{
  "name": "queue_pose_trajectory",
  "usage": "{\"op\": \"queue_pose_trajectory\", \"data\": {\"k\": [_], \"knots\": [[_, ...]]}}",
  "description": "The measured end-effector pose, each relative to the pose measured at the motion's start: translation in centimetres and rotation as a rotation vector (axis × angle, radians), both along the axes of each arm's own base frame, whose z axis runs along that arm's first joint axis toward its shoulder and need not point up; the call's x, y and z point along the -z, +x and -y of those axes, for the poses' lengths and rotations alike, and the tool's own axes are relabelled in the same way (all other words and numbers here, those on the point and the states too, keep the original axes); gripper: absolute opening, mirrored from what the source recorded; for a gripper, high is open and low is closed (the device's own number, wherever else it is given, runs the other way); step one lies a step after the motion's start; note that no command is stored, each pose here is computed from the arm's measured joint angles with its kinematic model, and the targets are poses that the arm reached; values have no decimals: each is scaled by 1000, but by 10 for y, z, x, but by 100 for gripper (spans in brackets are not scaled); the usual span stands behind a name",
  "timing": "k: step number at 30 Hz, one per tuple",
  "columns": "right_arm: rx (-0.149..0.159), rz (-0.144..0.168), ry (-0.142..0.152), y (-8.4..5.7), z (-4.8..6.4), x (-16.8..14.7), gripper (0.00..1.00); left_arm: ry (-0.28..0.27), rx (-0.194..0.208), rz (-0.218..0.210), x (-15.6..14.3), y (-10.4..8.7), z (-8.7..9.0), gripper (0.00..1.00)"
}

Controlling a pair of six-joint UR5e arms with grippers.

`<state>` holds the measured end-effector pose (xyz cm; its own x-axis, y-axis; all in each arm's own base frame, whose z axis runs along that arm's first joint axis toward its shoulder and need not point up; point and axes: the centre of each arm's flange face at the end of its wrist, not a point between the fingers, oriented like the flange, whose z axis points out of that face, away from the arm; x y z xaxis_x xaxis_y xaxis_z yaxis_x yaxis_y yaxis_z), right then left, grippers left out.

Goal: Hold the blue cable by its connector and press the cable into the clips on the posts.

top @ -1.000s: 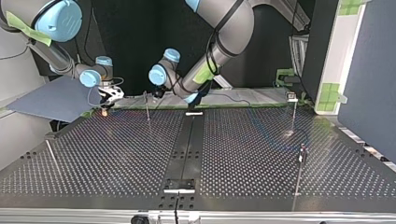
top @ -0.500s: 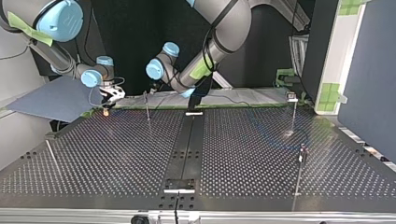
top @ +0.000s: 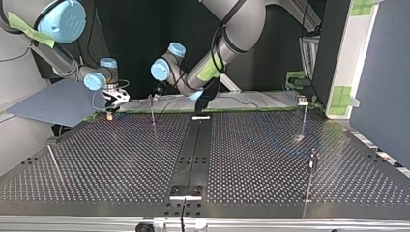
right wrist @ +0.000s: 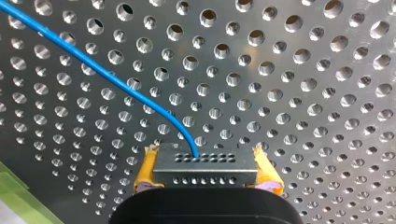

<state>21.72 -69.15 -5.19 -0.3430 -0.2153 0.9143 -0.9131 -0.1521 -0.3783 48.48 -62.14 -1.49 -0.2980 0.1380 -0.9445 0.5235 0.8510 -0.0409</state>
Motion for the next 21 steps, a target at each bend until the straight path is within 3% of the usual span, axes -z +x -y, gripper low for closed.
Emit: {"op": "queue_pose_trajectory", "data": {"k": [13,16,21], "knots": [[-4,0,-1,3,-1,0,0,-70,54,-43,33,-45,3,100],[-5,0,-1,3,-1,0,0,-81,66,-35,37,-49,4,100],[-6,0,0,4,-1,0,0,-110,47,0,35,-47,7,100]]}}
